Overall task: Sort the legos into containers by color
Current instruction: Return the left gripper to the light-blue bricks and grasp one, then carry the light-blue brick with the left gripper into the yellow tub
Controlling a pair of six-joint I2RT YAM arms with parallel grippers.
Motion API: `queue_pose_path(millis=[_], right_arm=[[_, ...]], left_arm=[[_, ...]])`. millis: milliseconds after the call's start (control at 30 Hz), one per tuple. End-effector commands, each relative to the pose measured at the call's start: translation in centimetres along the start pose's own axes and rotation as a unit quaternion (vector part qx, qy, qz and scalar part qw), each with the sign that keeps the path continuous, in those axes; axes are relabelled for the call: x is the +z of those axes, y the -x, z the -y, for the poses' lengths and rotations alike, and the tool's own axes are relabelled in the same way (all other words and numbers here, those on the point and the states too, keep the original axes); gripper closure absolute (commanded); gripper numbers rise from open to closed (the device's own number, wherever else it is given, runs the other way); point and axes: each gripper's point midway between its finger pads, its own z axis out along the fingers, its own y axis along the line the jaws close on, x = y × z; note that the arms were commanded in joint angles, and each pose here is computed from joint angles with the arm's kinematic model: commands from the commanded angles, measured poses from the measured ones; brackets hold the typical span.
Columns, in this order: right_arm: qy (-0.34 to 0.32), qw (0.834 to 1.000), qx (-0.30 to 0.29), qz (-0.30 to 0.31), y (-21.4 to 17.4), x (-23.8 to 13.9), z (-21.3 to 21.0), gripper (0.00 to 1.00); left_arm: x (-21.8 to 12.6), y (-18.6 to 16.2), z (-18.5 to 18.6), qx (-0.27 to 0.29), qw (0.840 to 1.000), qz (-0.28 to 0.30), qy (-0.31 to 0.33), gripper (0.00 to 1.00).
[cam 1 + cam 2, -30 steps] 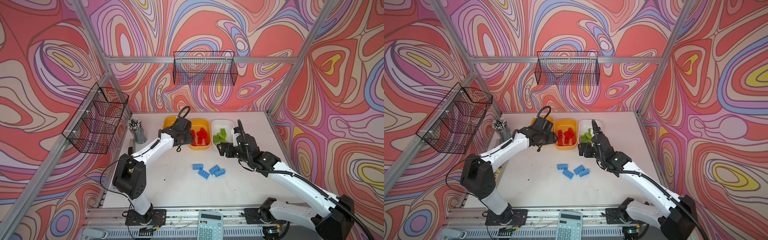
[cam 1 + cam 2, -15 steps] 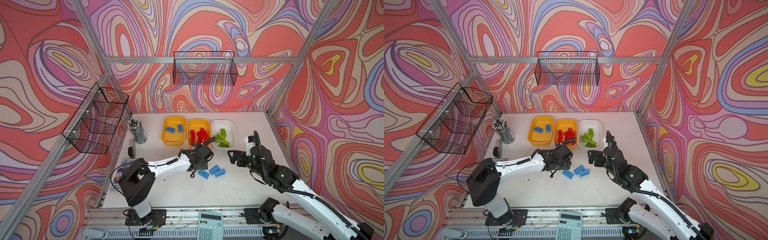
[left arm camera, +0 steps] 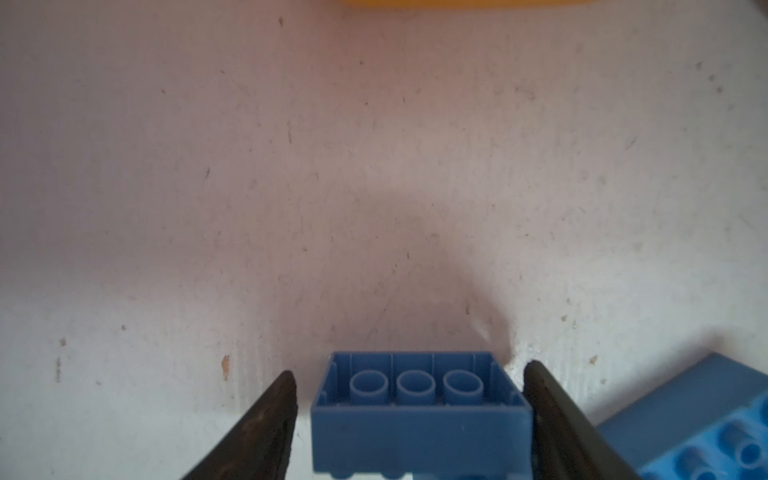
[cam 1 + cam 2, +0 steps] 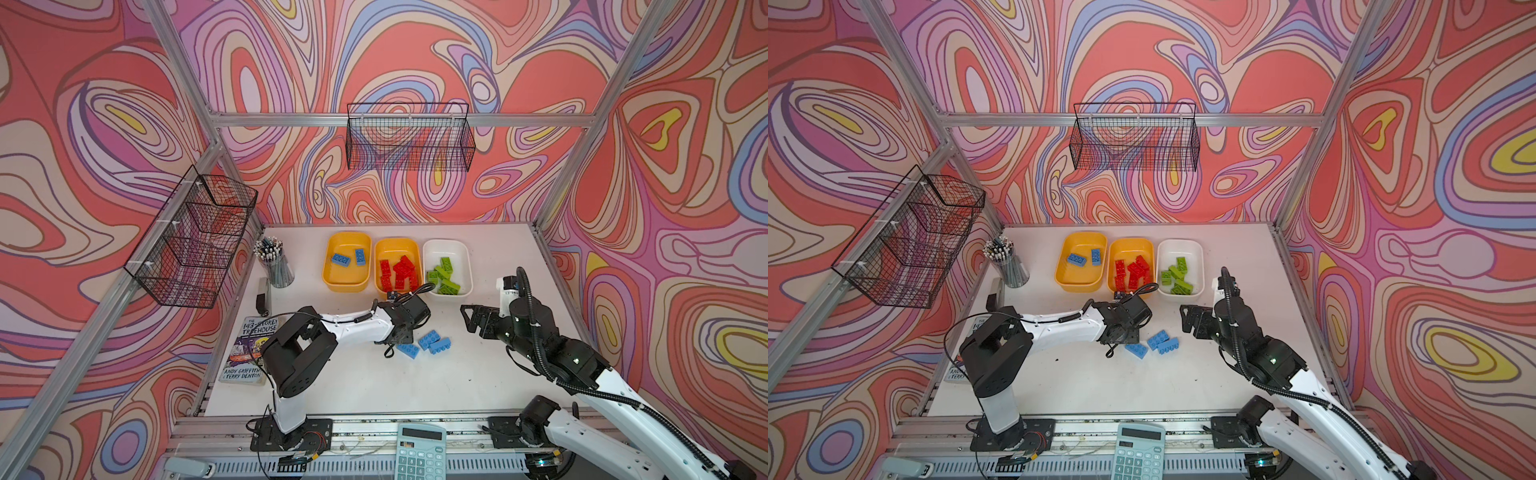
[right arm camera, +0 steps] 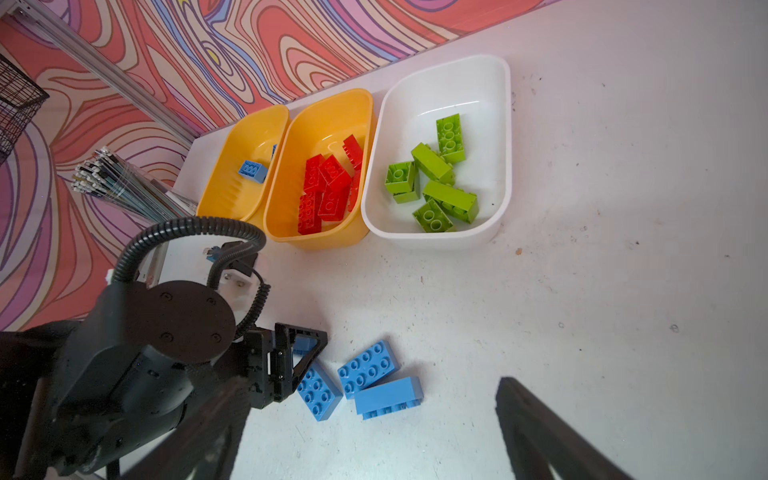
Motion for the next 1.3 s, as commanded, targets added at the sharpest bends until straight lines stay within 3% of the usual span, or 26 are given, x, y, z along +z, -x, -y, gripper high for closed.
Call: queue_pose_path(millis=[0,267,633,967,1267], right_arm=[[-0.011,1.000,0.001,-0.006,-0.6,0.3,0.6,0.02],[-0.013,1.000,-0.005,-0.007,-0.3,0.9,0.3,0.02],[-0.004,1.000,-0.006,-0.010,0.0,1.7,-0.5,0.02],[0.003,1.000,-0.009,-0.010,1.0,2.8,-1.7,0.02],[-0.007,1.000,-0.018,-0.021,1.4,4.3,-2.2,0.02]], left_arm=[[0.3,0.4,0.1,-0.003,1.000,0.005,0.012,0.35],[0.2,0.8,-0.7,0.004,1.000,0.005,0.028,0.52],[-2.4,3.4,-2.0,0.015,0.999,0.032,0.033,0.53],[-7.3,11.8,-8.0,-0.036,0.993,0.106,0.041,0.51],[-5.1,19.8,-14.7,-0.143,0.983,0.113,0.029,0.49]])
